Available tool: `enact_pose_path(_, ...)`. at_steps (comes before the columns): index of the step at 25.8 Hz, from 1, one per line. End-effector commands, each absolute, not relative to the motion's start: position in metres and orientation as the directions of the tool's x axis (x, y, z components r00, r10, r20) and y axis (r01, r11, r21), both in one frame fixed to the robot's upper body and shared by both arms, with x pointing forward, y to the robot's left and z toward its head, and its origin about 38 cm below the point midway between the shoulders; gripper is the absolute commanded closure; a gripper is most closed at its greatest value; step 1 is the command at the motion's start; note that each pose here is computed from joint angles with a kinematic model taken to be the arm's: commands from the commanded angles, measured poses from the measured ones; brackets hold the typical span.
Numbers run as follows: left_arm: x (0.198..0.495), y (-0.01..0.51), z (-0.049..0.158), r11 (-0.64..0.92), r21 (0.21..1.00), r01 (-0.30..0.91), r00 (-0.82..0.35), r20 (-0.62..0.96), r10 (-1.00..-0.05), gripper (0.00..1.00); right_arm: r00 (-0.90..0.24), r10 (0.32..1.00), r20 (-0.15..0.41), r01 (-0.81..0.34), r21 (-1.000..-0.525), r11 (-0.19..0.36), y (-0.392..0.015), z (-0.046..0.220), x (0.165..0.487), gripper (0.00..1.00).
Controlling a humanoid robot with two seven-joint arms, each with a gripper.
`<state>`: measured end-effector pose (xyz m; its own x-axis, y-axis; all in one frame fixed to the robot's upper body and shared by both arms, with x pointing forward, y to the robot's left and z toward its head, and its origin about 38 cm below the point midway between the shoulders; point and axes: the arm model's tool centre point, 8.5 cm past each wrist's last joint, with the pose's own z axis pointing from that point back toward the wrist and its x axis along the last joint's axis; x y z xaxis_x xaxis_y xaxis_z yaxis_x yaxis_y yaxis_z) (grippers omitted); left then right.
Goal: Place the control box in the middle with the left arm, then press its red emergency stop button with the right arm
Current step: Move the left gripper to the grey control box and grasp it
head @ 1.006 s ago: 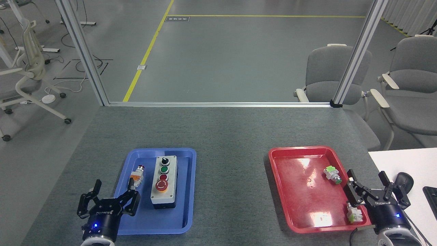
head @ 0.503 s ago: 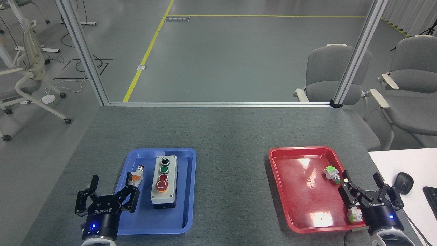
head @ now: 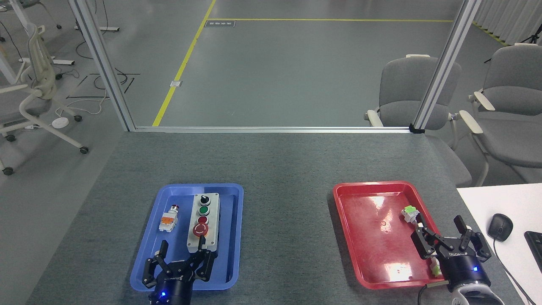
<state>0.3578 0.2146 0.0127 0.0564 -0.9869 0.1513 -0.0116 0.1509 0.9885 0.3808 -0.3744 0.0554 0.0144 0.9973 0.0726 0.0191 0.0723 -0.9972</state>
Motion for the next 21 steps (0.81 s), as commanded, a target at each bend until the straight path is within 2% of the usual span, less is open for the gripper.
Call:
enact_pose_path(1, 0.354, 0.203, -0.01, 0.16, 0.986, 0.056, 0.064, 0.156, -0.986, 0.01, 0.013, 0.998, 0.068, 0.019, -0.998, 0.068, -0.373, 0.055, 0.381, 0.02)
enact_pose_path(5, 0.364, 0.203, -0.019, 0.153, 0.985, 0.083, 0.073, 0.147, -0.986, 0.01, 0.011, 0.998, 0.065, 0.017, -0.998, 0.065, -0.372, 0.055, 0.381, 0.02)
enact_pose_path(14, 0.381, 0.204, -0.011, 0.148, 0.987, 0.066, 0.088, 0.142, -0.986, 0.01, 0.016, 0.998, 0.064, 0.021, -0.998, 0.063, -0.373, 0.056, 0.382, 0.02)
enact_pose_path(21, 0.383, 0.198, -0.016, 0.157, 0.984, 0.085, 0.088, 0.15, -0.985, 0.01, 0.024, 0.998, 0.061, 0.02, -0.998, 0.06, -0.374, 0.056, 0.382, 0.02)
